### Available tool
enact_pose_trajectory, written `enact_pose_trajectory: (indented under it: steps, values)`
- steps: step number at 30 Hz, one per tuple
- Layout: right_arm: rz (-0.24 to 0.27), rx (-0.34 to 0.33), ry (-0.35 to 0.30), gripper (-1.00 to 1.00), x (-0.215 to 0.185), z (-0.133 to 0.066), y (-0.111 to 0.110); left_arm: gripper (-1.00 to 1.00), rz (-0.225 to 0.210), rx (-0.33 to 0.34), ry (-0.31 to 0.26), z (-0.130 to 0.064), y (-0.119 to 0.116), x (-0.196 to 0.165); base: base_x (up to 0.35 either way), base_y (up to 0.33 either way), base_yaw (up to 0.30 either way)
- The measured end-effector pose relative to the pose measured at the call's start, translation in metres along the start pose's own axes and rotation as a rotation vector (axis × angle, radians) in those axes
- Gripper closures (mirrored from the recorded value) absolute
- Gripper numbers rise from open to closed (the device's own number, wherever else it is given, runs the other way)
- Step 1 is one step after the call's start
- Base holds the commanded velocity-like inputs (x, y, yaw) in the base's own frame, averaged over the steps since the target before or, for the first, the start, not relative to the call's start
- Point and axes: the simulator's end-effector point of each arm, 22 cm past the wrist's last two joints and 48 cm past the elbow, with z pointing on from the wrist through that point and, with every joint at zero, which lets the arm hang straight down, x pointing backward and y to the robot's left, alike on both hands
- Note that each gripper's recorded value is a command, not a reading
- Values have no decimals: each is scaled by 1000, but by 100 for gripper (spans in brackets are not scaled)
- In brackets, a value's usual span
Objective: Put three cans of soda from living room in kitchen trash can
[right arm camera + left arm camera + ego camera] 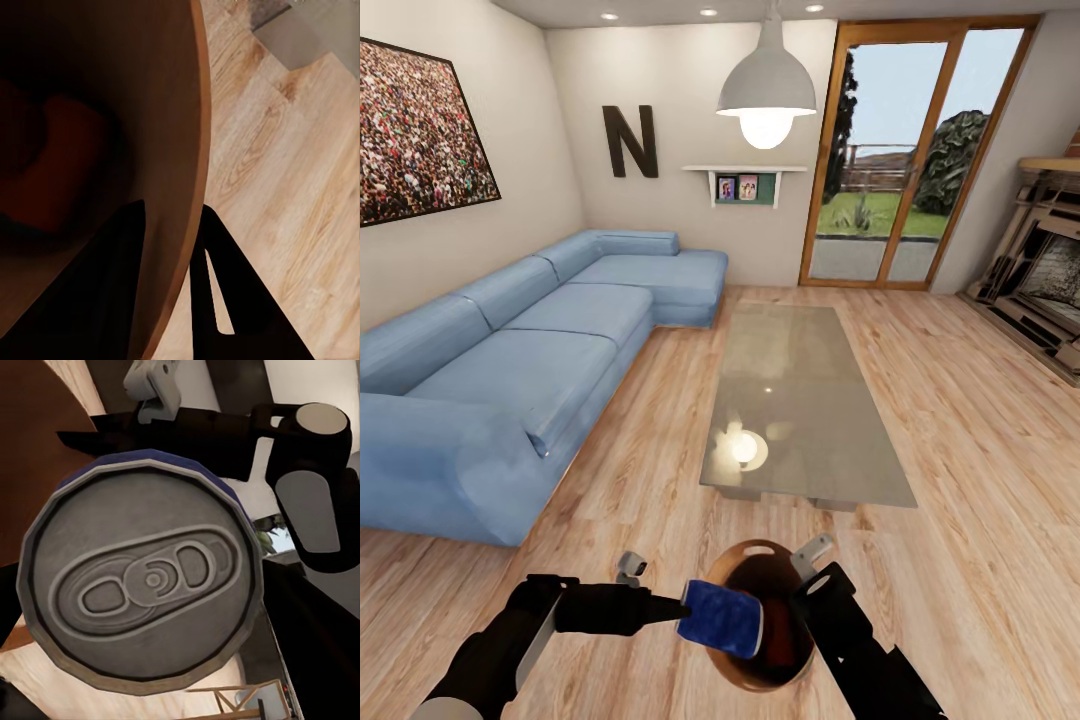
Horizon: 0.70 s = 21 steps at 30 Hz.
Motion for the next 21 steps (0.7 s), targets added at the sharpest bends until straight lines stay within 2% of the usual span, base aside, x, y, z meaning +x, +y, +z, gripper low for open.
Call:
enact_pose_trajectory:
  steps: [9, 21]
  values:
    - [-4, 10, -3, 100, -1, -1, -1, 100, 0, -93, -1, 1, 21, 0, 0, 0, 0]
    - [-4, 14, -4, 100, -2, -1, -2, 100, -2, -120, -1, 4, 27, 0, 0, 0, 0]
